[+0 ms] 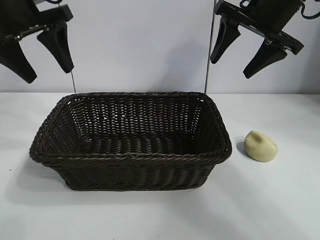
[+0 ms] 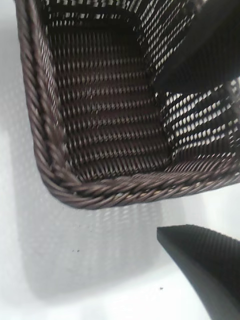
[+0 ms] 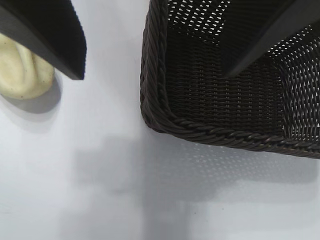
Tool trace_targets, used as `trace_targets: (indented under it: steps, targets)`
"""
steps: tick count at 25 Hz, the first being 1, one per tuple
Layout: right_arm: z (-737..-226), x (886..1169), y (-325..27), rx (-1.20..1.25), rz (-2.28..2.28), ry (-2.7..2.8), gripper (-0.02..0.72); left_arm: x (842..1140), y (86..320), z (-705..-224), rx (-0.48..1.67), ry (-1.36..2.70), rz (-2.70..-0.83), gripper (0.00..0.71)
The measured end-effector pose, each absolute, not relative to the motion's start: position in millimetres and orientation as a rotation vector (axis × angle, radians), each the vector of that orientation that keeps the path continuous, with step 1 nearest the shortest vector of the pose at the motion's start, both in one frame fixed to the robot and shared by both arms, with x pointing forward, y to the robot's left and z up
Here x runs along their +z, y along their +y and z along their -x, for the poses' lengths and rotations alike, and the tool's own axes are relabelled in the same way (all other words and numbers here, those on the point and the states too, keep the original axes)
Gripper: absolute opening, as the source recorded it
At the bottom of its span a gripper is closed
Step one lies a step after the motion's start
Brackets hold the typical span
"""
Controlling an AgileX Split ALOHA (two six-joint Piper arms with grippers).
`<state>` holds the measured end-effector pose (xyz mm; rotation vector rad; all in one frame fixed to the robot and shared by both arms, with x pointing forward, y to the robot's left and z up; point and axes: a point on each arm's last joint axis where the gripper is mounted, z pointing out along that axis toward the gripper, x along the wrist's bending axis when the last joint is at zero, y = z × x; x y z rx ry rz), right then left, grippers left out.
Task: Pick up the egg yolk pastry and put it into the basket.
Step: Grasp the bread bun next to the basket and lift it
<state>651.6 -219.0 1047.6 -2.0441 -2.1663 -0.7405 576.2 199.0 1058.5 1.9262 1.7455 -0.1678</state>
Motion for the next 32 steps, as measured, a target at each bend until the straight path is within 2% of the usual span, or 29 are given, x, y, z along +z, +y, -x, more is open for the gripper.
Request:
trace_targets:
  steps: [5,9,25,32]
  targets:
    - [-652.1,1047.8,-219.1,-0.747,2.047,-2.167,0.54,1035.1,193.7,-576.1,-0.261,1.795,-1.816,0.533]
    - [-652.5,1047.9,-219.1,-0.753,2.05,-2.167,0.54,1034.6,189.3,-582.2,-0.265,1.769,-1.74,0.533]
    - [-650.8,1047.4,-219.0,-0.73,2.039,-2.165,0.54,1026.3,173.1,-586.6,-0.243,1.741,-1.734,0.533]
    - [-648.0,1044.1,-225.3,-0.618,2.045,-2.242,0.54,1025.9,173.0,-586.8,-0.244,1.742,-1.734,0.533]
